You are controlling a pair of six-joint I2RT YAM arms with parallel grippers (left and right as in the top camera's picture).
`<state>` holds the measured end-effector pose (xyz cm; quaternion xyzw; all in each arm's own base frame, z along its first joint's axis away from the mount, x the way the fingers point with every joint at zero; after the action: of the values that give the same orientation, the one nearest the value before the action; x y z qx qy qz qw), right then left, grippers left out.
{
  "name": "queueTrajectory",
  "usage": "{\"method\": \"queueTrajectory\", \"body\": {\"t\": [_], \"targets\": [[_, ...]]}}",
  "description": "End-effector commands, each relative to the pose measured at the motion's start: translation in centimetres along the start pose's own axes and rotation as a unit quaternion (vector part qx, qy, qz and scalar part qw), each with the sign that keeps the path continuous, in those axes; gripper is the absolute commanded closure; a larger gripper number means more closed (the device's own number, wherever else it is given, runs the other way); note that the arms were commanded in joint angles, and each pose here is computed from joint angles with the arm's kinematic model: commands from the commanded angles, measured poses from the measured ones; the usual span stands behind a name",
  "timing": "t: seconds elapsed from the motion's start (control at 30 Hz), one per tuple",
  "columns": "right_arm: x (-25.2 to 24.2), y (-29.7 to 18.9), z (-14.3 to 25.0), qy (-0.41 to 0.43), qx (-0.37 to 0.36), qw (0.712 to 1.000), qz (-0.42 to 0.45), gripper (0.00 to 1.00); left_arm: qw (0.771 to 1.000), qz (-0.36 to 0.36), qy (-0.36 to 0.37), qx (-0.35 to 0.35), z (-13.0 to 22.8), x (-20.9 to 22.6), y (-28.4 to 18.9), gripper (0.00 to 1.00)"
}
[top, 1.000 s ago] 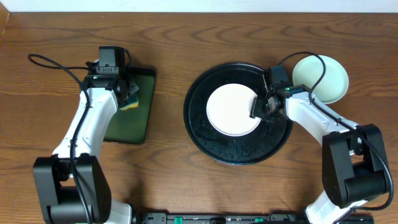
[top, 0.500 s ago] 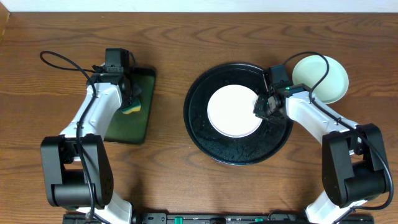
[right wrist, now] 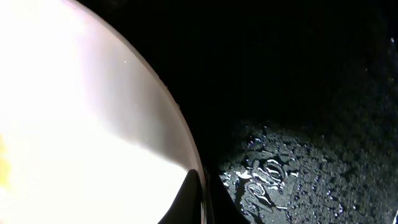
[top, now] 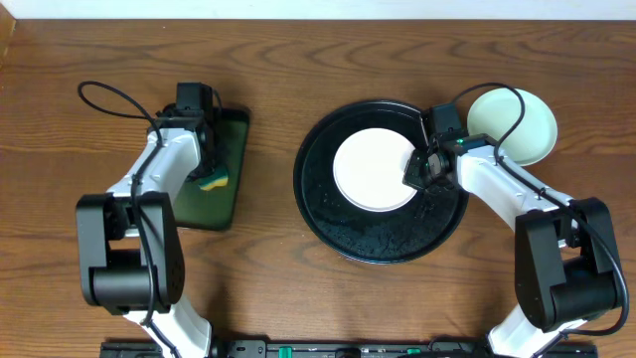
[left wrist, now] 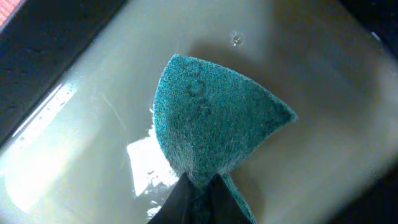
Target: Clean dirty plates on tray and stack at the side
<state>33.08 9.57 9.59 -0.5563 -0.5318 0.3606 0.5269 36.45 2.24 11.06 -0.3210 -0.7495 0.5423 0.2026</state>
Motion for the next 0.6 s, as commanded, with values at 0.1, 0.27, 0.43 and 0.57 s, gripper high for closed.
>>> {"method": "queueTrajectory", "body": {"t": [0.1, 0.27, 0.43, 0.57], "targets": [[0.0, 0.2, -0.2, -0.044, -0.001, 0.999, -0.004, 0.99, 1.0, -0.022, 0.013, 0.007, 0.4, 0.1, 2.6, 0.93], [0.0, 0.2, -0.2, -0.048, -0.001, 0.999, -0.006, 0.99, 1.0, -0.021, 0.016, 0.006, 0.3, 0.2, 2.6, 0.92], [0.1, 0.2, -0.3, -0.06, -0.002, 0.998, -0.007, 0.99, 0.999, 0.021, 0.005, -0.04, -1.2, 0.1, -2.1, 0.93], [0.4, -0.2, -0.6, -0.069, -0.014, 0.997, -0.017, 0.99, 0.994, 0.064, -0.007, -0.086, -2.1, 0.4, -7.0, 0.92]]}}
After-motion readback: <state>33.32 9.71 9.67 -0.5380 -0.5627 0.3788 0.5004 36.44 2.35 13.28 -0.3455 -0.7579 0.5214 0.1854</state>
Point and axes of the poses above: each gripper's point midway between its finger pads, its own y axis out along the fingers, its own x axis along the line the jaws close on, z = x × y, the point moved 9 cm from there along -y, back along the fingers, and after that the axes turned 8 degrees about -y, right-handed, at the moved point
